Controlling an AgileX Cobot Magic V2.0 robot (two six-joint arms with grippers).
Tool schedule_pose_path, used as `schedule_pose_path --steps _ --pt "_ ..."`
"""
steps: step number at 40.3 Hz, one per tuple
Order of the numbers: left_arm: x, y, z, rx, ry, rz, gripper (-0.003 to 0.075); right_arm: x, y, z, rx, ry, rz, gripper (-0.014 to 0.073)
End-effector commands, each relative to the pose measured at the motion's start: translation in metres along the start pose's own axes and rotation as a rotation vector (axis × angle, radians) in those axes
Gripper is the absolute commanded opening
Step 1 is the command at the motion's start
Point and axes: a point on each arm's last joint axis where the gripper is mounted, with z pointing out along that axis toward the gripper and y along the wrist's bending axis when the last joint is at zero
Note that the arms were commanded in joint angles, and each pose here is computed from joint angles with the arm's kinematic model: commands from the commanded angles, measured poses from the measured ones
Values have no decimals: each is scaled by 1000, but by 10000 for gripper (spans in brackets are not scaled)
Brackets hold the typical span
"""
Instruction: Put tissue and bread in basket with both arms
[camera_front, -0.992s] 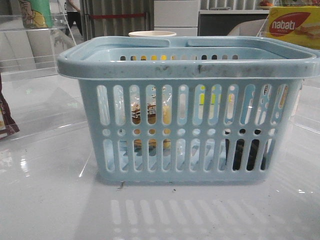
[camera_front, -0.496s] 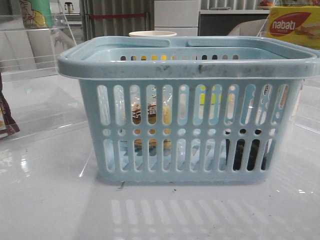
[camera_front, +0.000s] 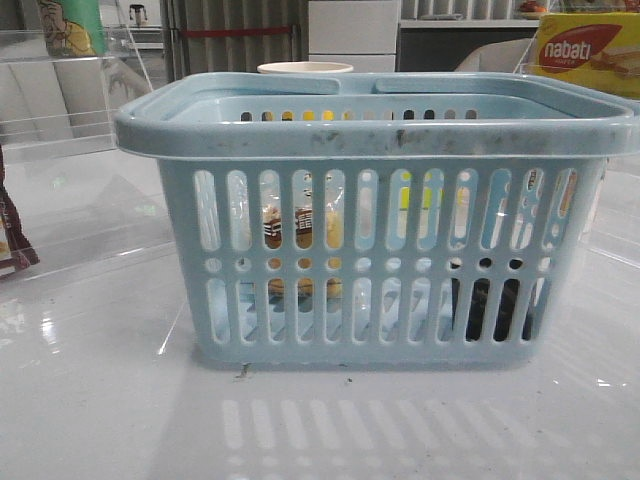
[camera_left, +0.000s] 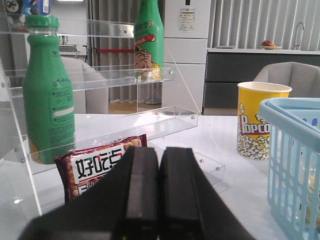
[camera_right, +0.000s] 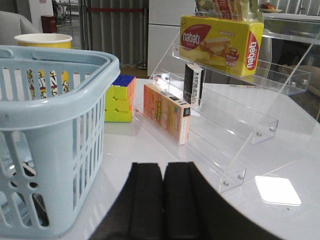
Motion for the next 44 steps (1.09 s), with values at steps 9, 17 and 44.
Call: schedule_pose_path --steps 9,17,44 --pt "-6 0 -2 3 -98 -11 92 -16 -1 -3 10 -170 -14 56" --pt "-6 0 -2 3 -98 -11 92 -16 -1 -3 10 -170 -13 56" --pt "-6 0 -2 3 -98 -11 92 -16 -1 -3 10 -170 -13 56"
